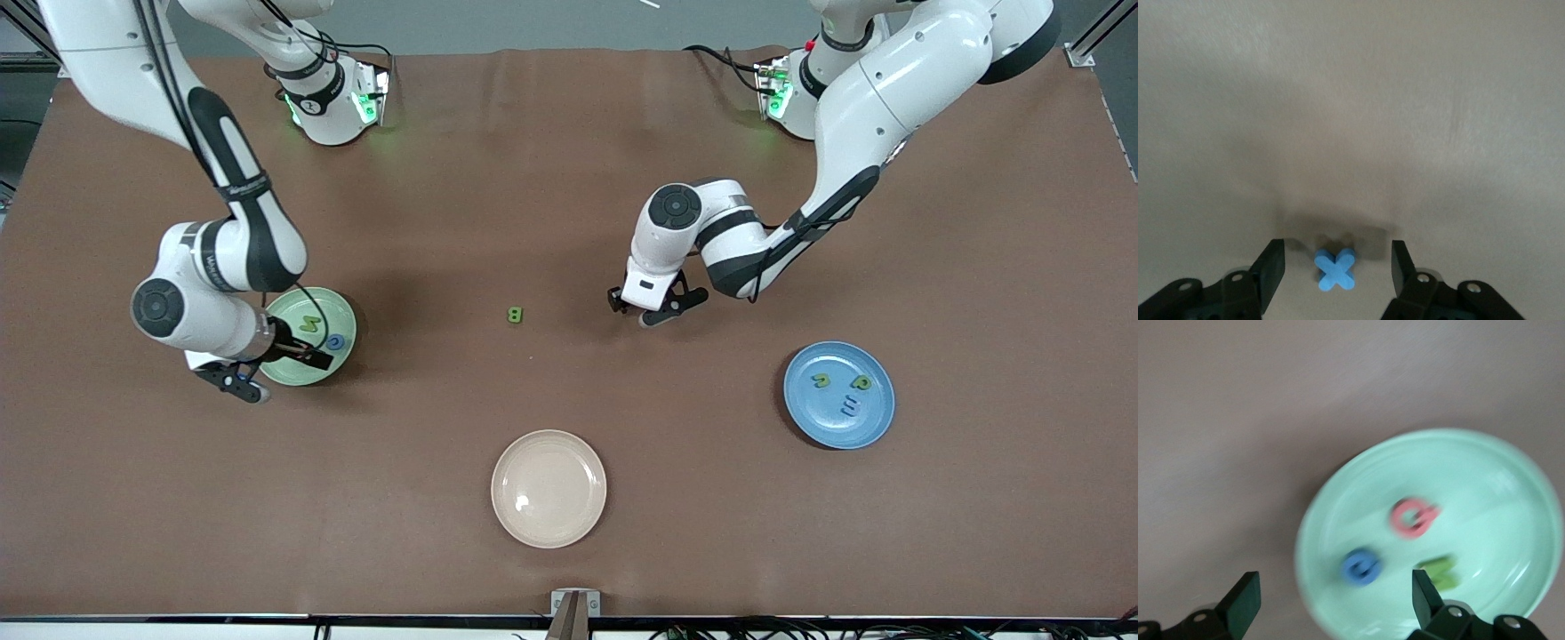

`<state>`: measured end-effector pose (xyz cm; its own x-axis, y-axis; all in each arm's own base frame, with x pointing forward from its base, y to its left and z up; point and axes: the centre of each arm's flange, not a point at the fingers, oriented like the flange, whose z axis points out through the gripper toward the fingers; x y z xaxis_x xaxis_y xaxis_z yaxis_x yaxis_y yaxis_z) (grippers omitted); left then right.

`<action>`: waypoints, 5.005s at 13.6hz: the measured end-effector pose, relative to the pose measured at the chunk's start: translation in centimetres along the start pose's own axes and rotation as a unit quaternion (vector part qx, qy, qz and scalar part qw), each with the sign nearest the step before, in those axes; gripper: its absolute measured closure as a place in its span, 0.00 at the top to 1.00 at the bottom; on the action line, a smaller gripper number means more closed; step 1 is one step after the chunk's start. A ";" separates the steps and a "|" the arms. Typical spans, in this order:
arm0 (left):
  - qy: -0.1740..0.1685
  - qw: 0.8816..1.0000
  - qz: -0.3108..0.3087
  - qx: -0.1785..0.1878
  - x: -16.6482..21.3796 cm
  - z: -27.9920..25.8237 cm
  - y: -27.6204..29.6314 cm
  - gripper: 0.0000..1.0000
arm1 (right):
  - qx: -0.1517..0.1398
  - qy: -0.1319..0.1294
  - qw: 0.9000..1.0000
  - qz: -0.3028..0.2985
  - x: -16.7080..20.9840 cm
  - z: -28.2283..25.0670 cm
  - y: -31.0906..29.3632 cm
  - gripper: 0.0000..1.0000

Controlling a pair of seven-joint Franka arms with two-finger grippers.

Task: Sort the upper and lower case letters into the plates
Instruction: 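Grasp the blue x with the left gripper while the right gripper grasps B, then place the x on the blue plate while the right gripper places green B, then open both grippers and lift both arms away from the plates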

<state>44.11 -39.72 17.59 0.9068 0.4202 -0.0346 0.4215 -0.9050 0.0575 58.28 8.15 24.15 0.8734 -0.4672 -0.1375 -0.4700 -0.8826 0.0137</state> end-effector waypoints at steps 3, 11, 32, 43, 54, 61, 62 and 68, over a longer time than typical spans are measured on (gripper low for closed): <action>-0.002 1.000 0.003 0.004 -0.5 0.5 0.1 0.69 | -0.003 0.010 0.999 0.039 -7.0 0.7 -8.3 1.00; 0.001 1.000 -0.009 -0.001 -0.7 0.2 0.6 0.29 | 0.022 0.044 0.999 -0.019 -21.5 3.7 -19.7 1.00; 0.097 0.992 0.066 0.051 28.4 -11.9 -12.3 0.28 | 0.011 0.081 0.985 -0.155 -24.4 9.7 -23.7 0.62; 0.052 0.994 0.066 0.063 31.5 -8.3 -18.9 0.43 | -0.022 0.062 0.985 -0.160 -12.3 4.0 -15.7 0.28; 0.100 0.979 0.158 0.077 35.4 -14.9 -19.8 1.00 | -0.020 0.039 0.974 -0.223 -0.9 -0.8 6.9 0.28; 0.106 0.969 0.195 0.104 34.6 -22.2 -15.3 1.00 | -0.013 0.066 0.971 -0.230 2.0 1.2 14.2 0.28; 0.102 0.970 0.199 0.099 33.8 -22.8 -13.9 1.00 | -0.013 0.067 0.971 -0.229 1.9 2.1 14.7 0.28; 0.073 0.966 0.229 0.098 29.1 -20.6 -6.7 1.00 | -0.014 0.050 0.969 -0.241 0.8 4.6 13.8 0.28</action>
<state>67.85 -20.04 36.71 0.9953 -0.0346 0.0910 -0.0200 -0.9873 -0.1573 51.92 -4.15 19.63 0.9993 -0.0020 -0.0380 -0.0020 -1.0000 -0.0004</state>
